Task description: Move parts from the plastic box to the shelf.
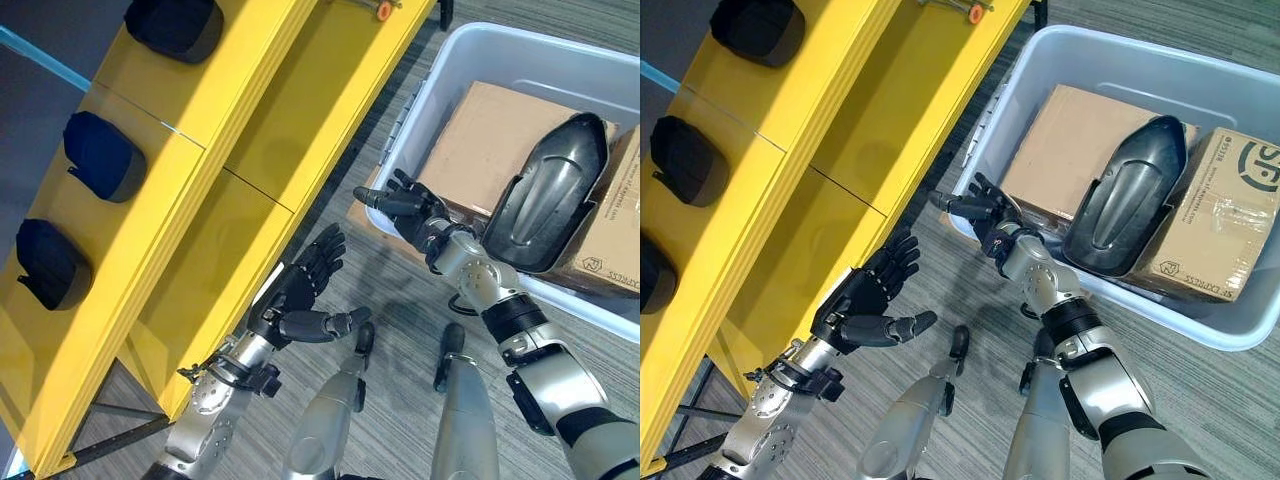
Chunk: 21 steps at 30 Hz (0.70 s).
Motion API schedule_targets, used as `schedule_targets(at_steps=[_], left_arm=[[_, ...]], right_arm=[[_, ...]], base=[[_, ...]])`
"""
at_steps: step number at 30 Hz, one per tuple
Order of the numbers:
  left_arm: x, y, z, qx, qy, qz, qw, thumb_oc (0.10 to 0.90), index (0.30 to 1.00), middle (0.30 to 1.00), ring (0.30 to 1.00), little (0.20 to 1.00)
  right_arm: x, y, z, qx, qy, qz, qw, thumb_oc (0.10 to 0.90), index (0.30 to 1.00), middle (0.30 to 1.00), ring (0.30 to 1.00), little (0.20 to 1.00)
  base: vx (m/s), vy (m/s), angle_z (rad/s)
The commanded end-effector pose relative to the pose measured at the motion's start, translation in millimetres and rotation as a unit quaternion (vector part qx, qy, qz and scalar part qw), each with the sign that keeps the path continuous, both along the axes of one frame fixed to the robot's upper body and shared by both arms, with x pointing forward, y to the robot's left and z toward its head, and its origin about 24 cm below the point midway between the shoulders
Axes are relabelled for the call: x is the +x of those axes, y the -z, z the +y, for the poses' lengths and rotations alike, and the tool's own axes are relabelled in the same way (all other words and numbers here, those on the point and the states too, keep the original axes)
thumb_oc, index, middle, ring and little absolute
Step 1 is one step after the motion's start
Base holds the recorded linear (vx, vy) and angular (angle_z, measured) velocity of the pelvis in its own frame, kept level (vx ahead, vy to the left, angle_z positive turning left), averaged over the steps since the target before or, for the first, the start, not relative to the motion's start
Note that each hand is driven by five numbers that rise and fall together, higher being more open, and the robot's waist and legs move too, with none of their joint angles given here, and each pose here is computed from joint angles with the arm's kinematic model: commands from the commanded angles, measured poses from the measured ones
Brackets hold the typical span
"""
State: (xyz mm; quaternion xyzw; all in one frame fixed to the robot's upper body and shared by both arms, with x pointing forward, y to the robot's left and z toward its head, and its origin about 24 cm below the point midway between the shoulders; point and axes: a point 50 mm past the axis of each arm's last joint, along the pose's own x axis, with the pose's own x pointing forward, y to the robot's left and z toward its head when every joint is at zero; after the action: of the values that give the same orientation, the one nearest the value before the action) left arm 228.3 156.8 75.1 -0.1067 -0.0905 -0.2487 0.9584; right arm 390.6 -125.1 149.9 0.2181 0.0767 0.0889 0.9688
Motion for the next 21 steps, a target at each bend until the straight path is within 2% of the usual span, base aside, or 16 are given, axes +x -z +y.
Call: schedule_targets(at_steps=[1,6,21], left_arm=[[-9.6,-41.3,-6.0,-0.041,0.022,-0.095,0.994,0.9,1.0,1.0,1.0,1.0],[-9.7,-39.4,-3.0,-0.041,0.016,-0.084,0.996,0.9,1.0,1.0,1.0,1.0],[-10.6,-35.7,3.4,-0.023,-0.003,-0.071,0.997,0.9,1.0,1.0,1.0,1.0]], right_arm=[[9.8,-92.0,38.8,0.049,-0.068,-0.121,0.989,0.9,1.0,1.0,1.0,1.0],[11.7,-98.5,34.9,0.063,-0.073,-0.127,0.987,0.9,1.0,1.0,1.0,1.0],[7.1,-95.0,51.7,0.075,-0.094,-0.135,0.983,0.9,1.0,1.0,1.0,1.0]], base=[[0.11,0.067,0.09],[0.06,0.04,0.13],[0.05,0.011,0.08]])
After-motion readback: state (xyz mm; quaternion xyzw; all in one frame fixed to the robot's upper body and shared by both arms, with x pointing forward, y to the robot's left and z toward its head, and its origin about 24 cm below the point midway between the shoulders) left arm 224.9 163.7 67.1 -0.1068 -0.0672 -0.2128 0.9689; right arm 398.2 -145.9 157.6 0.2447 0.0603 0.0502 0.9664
